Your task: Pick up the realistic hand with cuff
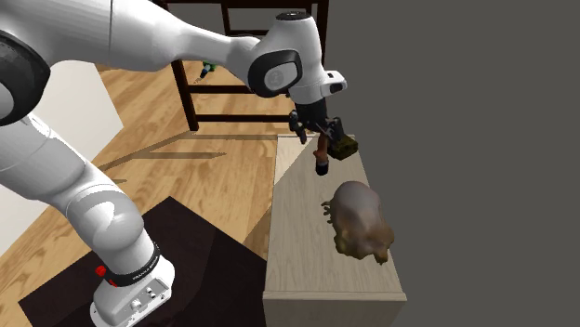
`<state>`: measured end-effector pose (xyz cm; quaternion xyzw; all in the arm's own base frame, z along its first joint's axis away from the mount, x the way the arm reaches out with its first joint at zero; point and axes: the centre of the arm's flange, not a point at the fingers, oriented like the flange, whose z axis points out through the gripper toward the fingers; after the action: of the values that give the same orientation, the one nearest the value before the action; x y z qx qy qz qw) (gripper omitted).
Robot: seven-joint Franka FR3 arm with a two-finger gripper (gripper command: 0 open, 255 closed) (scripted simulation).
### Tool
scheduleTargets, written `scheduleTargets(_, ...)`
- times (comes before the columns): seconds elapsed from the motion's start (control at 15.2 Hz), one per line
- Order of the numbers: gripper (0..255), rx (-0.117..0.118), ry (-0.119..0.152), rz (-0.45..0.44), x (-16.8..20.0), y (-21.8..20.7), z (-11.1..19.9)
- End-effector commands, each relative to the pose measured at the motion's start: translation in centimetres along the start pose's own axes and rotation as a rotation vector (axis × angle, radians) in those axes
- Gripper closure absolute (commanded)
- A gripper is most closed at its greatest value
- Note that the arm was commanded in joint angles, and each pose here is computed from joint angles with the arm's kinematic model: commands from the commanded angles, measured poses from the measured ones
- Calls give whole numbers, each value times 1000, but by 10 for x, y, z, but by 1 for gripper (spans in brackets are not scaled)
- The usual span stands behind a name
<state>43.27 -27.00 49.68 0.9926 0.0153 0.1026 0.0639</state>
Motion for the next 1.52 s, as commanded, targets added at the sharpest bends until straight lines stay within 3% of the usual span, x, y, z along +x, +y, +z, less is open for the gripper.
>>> scheduleTargets(0.0,0,0,0,0,-1,0,5)
scheduleTargets(0.07,255,0,0,0,-2,0,5)
scheduleTargets(0.66,255,0,0,0,-1,0,5)
scheduleTargets(1.45,255,0,0,0,12,8,-56)
